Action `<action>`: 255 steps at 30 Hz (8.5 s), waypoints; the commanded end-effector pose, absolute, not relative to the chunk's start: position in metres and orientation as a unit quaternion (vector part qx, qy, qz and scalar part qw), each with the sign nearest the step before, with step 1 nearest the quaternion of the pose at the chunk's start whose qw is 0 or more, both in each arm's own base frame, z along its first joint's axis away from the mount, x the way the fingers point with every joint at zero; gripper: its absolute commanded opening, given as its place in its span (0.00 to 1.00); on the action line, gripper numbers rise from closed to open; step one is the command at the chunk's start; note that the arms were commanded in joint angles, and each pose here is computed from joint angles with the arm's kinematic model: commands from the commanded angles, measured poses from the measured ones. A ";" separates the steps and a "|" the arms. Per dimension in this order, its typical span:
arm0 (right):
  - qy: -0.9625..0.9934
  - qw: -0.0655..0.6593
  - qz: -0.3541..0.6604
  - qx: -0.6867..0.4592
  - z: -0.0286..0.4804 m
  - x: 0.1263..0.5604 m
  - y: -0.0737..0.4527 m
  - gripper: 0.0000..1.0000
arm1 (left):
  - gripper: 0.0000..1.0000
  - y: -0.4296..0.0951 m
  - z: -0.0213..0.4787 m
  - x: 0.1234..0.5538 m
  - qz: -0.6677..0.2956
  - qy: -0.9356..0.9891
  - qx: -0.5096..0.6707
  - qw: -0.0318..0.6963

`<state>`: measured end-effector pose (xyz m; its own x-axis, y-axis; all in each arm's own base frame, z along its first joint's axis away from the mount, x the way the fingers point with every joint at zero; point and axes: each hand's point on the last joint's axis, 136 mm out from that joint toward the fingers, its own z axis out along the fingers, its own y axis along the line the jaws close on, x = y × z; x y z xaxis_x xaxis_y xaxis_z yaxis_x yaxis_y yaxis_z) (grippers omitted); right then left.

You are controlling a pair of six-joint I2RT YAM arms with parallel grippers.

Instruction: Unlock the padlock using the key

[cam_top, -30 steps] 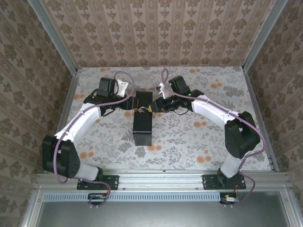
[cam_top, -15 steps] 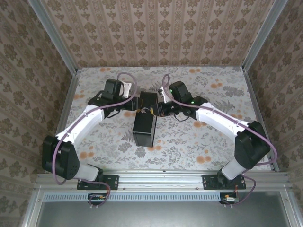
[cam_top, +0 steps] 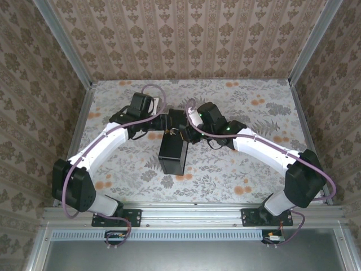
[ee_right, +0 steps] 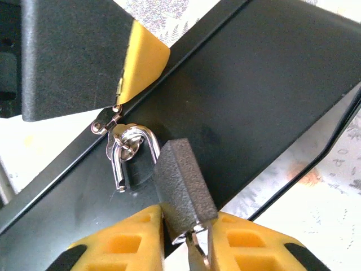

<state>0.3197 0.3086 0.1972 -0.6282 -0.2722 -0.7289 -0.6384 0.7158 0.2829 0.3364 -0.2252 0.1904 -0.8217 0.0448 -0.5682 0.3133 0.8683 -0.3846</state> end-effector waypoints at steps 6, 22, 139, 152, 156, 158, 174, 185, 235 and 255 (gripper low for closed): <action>0.789 0.438 0.277 -0.329 0.248 0.320 0.324 0.28 | 0.51 -0.220 0.147 0.318 -0.202 0.953 0.093 0.204; 0.796 0.406 0.263 -0.363 0.236 0.312 0.322 0.39 | 0.50 -0.217 0.146 0.316 -0.191 0.956 0.091 0.204; 0.819 0.513 0.207 0.153 0.240 0.364 0.284 0.00 | 0.38 -0.247 0.163 0.286 -0.316 0.934 0.040 0.164; 0.823 0.507 0.219 0.137 0.248 0.394 0.267 0.00 | 0.47 -0.230 0.183 0.300 -0.304 0.931 0.035 0.198; 0.828 0.506 0.208 0.121 0.251 0.390 0.228 0.02 | 0.52 -0.230 0.207 0.312 -0.315 0.921 0.047 0.224; 0.840 0.490 0.192 0.129 0.236 0.387 0.203 0.04 | 0.53 -0.231 0.216 0.317 -0.321 0.917 0.047 0.231; 0.931 0.271 0.236 0.068 0.058 0.338 0.181 0.35 | 0.57 -0.170 0.218 0.343 -0.239 0.931 0.013 0.275; 0.896 0.358 0.263 0.006 0.209 0.322 0.209 0.89 | 0.58 -0.144 0.212 0.335 -0.226 0.933 -0.007 0.279; 0.928 0.290 0.233 0.010 0.148 0.299 0.310 0.86 | 0.58 -0.135 0.216 0.323 -0.217 0.931 -0.002 0.293; 0.781 0.326 0.521 0.111 0.119 0.410 0.333 0.95 | 0.58 -0.135 0.238 0.335 -0.219 0.923 0.002 0.317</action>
